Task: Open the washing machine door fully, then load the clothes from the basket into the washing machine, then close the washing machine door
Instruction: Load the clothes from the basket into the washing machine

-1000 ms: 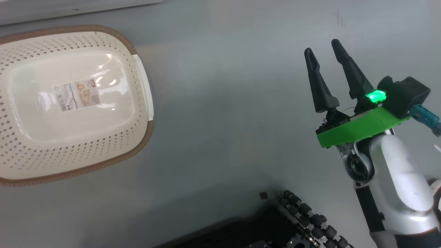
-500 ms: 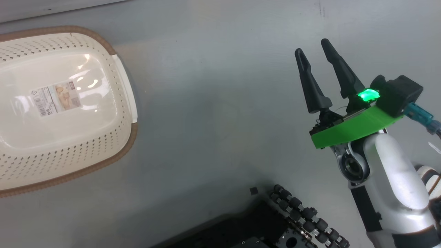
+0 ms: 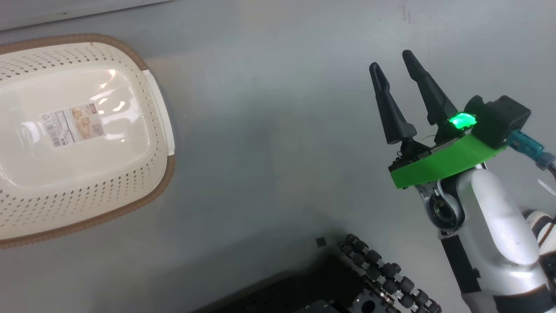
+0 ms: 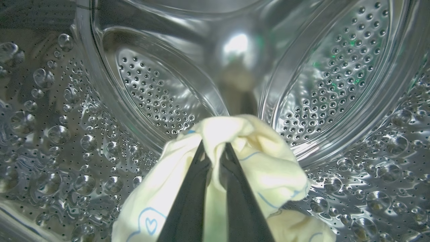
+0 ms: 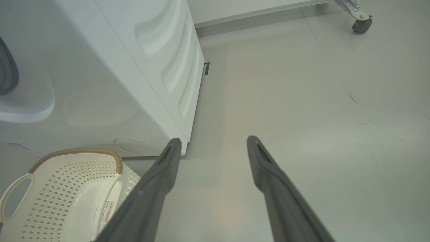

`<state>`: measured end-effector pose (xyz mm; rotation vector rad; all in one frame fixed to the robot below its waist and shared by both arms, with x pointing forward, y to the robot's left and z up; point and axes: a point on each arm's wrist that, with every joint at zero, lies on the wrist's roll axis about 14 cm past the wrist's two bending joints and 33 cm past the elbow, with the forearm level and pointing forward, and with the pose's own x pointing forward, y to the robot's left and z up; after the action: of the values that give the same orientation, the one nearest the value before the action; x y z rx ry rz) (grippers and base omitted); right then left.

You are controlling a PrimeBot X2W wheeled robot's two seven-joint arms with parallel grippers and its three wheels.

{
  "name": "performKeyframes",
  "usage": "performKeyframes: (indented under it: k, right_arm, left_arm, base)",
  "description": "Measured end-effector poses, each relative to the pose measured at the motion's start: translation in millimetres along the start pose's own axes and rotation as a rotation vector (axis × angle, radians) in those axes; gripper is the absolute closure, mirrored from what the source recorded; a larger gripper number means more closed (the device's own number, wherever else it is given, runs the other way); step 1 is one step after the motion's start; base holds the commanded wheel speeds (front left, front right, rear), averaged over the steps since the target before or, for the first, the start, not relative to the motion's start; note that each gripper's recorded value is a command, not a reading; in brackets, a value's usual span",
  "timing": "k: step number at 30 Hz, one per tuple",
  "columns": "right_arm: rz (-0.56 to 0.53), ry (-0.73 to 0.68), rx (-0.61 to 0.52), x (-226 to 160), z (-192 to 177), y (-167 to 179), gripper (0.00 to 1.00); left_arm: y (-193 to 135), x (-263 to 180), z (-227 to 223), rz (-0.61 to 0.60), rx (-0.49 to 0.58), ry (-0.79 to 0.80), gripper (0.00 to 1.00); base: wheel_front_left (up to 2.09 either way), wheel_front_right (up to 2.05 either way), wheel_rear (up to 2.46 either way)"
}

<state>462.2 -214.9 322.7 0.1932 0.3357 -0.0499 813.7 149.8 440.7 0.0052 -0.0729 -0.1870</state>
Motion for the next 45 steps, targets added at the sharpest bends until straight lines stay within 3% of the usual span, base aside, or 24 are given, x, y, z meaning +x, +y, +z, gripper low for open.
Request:
performKeyframes:
  k: [7,8,9,26,45]
  right_arm:
    - [0.008,0.0,-0.005,1,0,2,0.0]
    - [0.008,-0.001,-0.004,1,0,3,0.0]
    - [0.008,-0.002,-0.004,1,0,3,0.0]
    - [0.042,-0.076,-0.065,9,26,15,0.0]
    - [0.144,-0.133,-0.112,7,45,58,0.0]
  left_arm:
    - [-4,-2,-4,-0.011,0.012,0.02,1.0]
    - [-4,-2,-3,-0.011,0.013,0.019,0.54]
    - [-3,-2,-3,-0.012,0.016,0.019,0.0]
    - [-26,-42,15,-0.084,-0.027,0.015,0.0]
    - [-28,-140,9,-0.091,-0.088,0.114,0.0]
  base:
    - [0.0,0.0,0.0]
    - [0.0,0.0,0.0]
    - [0.0,0.0,0.0]
    - [0.0,0.0,0.0]
    - [0.0,0.0,0.0]
